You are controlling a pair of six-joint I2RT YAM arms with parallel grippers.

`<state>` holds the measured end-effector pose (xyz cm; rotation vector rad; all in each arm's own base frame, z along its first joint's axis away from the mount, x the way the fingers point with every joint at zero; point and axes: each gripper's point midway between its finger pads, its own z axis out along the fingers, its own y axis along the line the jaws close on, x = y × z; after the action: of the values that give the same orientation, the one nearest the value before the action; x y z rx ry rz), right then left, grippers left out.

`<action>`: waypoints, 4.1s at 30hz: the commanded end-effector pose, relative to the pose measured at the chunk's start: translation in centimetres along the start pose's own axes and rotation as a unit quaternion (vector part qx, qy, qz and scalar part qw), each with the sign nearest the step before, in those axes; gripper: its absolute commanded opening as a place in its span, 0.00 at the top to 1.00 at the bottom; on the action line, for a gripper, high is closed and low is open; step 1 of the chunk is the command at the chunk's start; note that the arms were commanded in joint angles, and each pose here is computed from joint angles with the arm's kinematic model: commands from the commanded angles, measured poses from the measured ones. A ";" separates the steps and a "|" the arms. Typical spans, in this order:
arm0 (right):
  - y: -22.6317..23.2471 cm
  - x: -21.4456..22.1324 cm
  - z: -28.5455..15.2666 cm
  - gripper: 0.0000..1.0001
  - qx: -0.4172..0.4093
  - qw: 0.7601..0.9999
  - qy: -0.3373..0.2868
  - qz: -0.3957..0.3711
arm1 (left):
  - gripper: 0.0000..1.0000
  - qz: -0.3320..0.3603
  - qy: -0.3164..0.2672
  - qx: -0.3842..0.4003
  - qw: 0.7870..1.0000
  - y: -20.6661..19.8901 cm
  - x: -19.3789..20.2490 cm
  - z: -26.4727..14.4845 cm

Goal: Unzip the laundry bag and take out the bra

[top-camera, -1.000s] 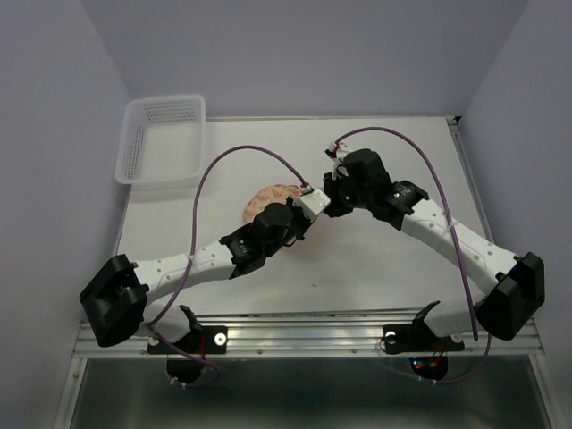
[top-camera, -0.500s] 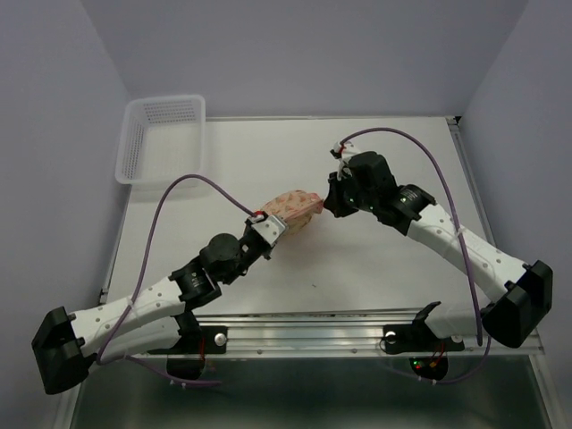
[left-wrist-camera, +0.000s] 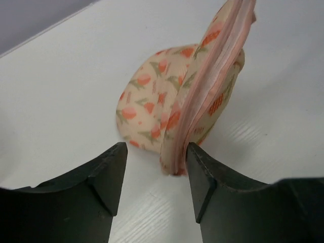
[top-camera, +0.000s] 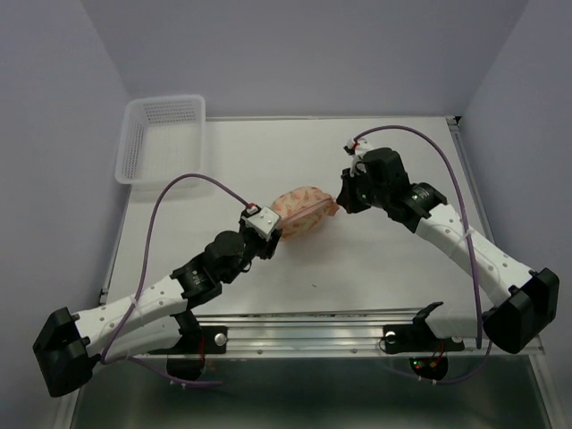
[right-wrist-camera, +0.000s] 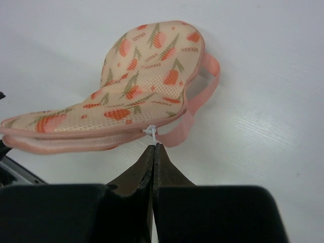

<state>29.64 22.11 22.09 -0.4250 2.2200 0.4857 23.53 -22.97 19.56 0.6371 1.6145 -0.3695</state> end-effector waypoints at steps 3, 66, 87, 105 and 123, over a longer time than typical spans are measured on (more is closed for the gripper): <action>-2.0 -2.7 -1.7 0.99 0.028 0.998 -0.048 -0.006 | 0.26 -0.008 -0.024 0.008 1.000 0.3 -3.2 -0.2; 0.7 -0.3 1.9 0.99 0.021 0.999 -0.017 -0.046 | 1.00 0.192 0.023 0.109 0.975 -2.5 -1.6 2.5; -4.6 -1.9 1.2 0.99 0.063 0.997 -0.017 -0.037 | 0.65 0.128 0.018 0.020 0.991 2.0 -0.1 -2.8; -1.6 -1.7 0.8 0.99 -0.005 0.999 -0.029 -0.013 | 0.01 -0.023 -0.039 0.115 0.992 -4.4 -10.0 5.0; -0.5 -2.0 0.6 0.99 -0.006 0.999 -0.033 -0.003 | 0.08 -0.016 0.015 0.091 0.996 -10.0 -7.5 12.2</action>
<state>30.97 21.66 20.67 -0.4360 2.2368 0.4763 26.56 -39.25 20.74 0.8498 1.6870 -0.5506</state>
